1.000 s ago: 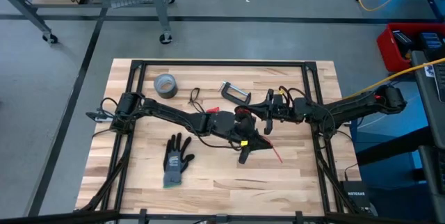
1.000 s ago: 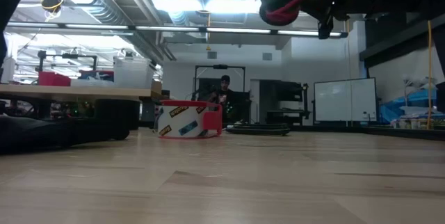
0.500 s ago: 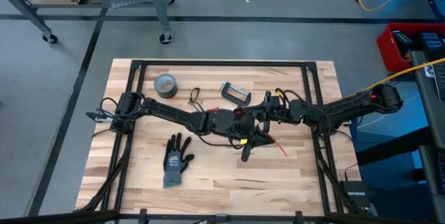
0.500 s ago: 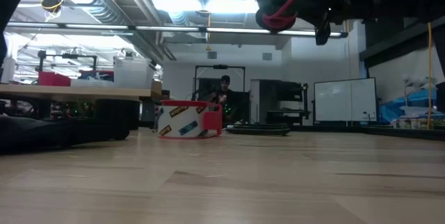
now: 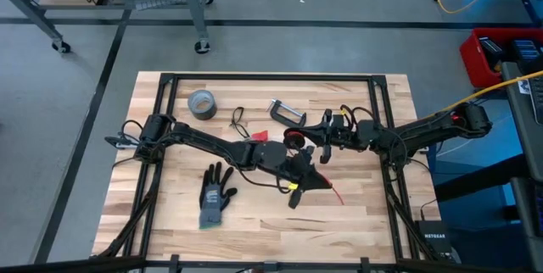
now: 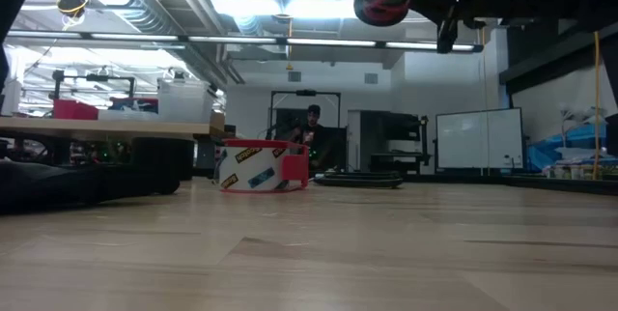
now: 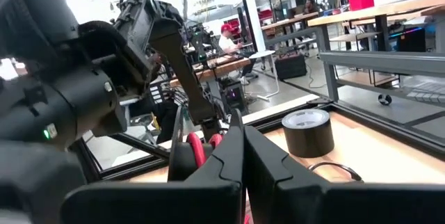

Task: Coil cords
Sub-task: Coil the red wire onto the spool

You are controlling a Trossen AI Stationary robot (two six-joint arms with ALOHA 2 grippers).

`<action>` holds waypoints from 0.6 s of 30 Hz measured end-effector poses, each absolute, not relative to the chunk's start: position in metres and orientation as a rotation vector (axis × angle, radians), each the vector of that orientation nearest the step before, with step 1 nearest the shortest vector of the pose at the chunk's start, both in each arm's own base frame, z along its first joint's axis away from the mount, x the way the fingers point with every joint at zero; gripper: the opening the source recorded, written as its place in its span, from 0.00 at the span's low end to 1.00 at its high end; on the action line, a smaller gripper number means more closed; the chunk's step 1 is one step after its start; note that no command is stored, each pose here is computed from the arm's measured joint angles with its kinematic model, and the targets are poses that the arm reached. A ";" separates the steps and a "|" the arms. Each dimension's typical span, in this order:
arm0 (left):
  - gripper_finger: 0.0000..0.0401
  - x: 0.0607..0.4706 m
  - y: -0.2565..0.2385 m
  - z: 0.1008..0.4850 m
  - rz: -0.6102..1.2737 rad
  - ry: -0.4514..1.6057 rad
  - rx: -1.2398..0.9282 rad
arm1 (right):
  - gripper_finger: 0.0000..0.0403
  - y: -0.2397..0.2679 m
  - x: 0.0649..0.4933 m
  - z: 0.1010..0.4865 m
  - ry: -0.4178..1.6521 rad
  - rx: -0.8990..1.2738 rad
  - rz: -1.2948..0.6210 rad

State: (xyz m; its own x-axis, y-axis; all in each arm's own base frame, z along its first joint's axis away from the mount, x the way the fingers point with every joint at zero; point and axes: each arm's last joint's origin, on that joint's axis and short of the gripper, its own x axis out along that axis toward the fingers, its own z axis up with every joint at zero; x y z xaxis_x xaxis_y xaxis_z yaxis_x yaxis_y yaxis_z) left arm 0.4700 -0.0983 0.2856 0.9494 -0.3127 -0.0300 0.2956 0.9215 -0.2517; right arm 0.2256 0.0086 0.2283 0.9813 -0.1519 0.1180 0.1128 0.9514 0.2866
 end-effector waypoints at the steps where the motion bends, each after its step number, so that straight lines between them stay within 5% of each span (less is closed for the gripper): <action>1: 0.00 0.470 -0.099 0.284 -0.312 0.083 -0.247 | 0.01 0.009 0.226 0.228 -0.140 0.283 -0.135; 8: 0.00 0.468 -0.106 0.278 -0.299 0.148 -0.218 | 0.01 0.008 0.226 0.228 -0.139 0.282 -0.136; 18: 0.00 0.444 -0.124 0.281 0.193 0.283 0.043 | 0.01 0.005 0.225 0.228 -0.147 0.263 -0.268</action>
State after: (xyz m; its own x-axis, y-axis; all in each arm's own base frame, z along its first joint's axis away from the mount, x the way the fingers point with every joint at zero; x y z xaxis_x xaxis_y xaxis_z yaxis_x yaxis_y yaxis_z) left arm 0.4440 -0.1245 0.2812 0.9420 0.1950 -0.2732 -0.1830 0.9807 0.0693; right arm 0.2249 0.0047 0.2276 0.9539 -0.2801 0.1080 0.2420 0.9304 0.2752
